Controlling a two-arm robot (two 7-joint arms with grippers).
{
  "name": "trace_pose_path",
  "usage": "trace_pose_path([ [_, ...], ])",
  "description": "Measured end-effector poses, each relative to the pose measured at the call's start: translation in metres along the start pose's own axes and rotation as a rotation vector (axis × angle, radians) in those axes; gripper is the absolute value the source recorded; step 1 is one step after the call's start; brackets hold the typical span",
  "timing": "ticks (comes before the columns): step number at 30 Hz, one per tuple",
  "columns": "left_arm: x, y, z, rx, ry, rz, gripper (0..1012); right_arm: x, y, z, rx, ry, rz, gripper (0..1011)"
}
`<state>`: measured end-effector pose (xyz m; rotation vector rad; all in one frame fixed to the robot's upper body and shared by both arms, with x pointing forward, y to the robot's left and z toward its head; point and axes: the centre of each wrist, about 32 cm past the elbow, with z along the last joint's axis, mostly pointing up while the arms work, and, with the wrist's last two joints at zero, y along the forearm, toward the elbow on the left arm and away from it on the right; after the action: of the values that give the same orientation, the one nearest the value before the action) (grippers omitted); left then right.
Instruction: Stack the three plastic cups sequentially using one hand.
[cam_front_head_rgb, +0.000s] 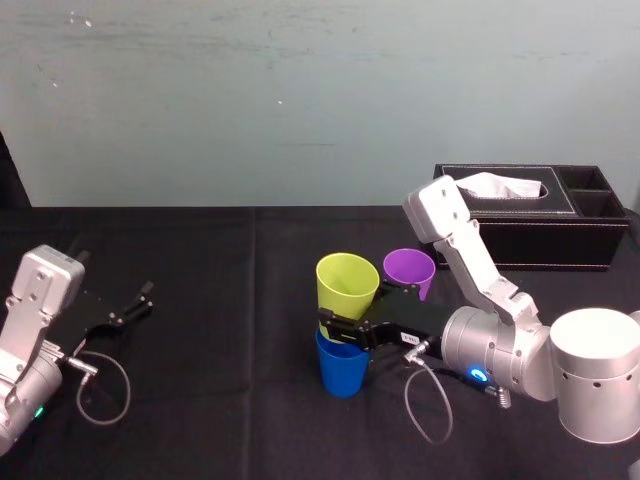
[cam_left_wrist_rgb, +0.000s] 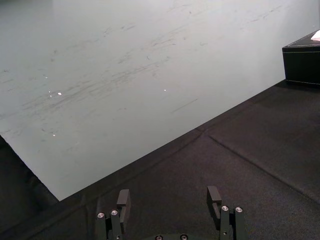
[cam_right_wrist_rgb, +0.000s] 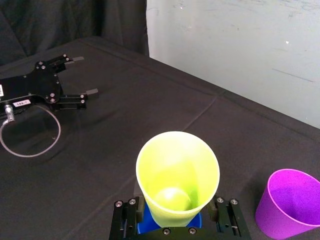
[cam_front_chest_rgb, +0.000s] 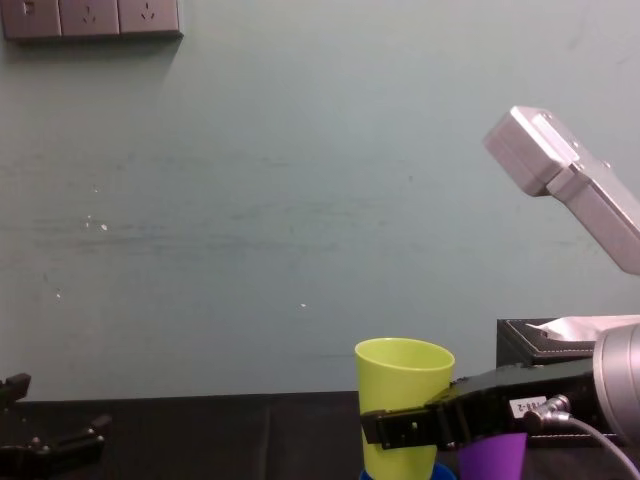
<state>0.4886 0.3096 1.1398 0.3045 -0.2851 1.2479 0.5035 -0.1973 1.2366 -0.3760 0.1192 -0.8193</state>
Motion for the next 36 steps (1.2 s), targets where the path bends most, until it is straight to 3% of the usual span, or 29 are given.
trace_pose_path([
  [15, 0.0, 0.0, 0.0, 0.0, 0.0, 0.0, 1000, -0.0009, 0.008, -0.0047, -0.021, -0.004, -0.008, 708],
  [36, 0.0, 0.0, 0.0, 0.0, 0.0, 0.0, 1000, -0.0049, 0.0028, -0.0029, -0.044, -0.01, -0.006, 708],
])
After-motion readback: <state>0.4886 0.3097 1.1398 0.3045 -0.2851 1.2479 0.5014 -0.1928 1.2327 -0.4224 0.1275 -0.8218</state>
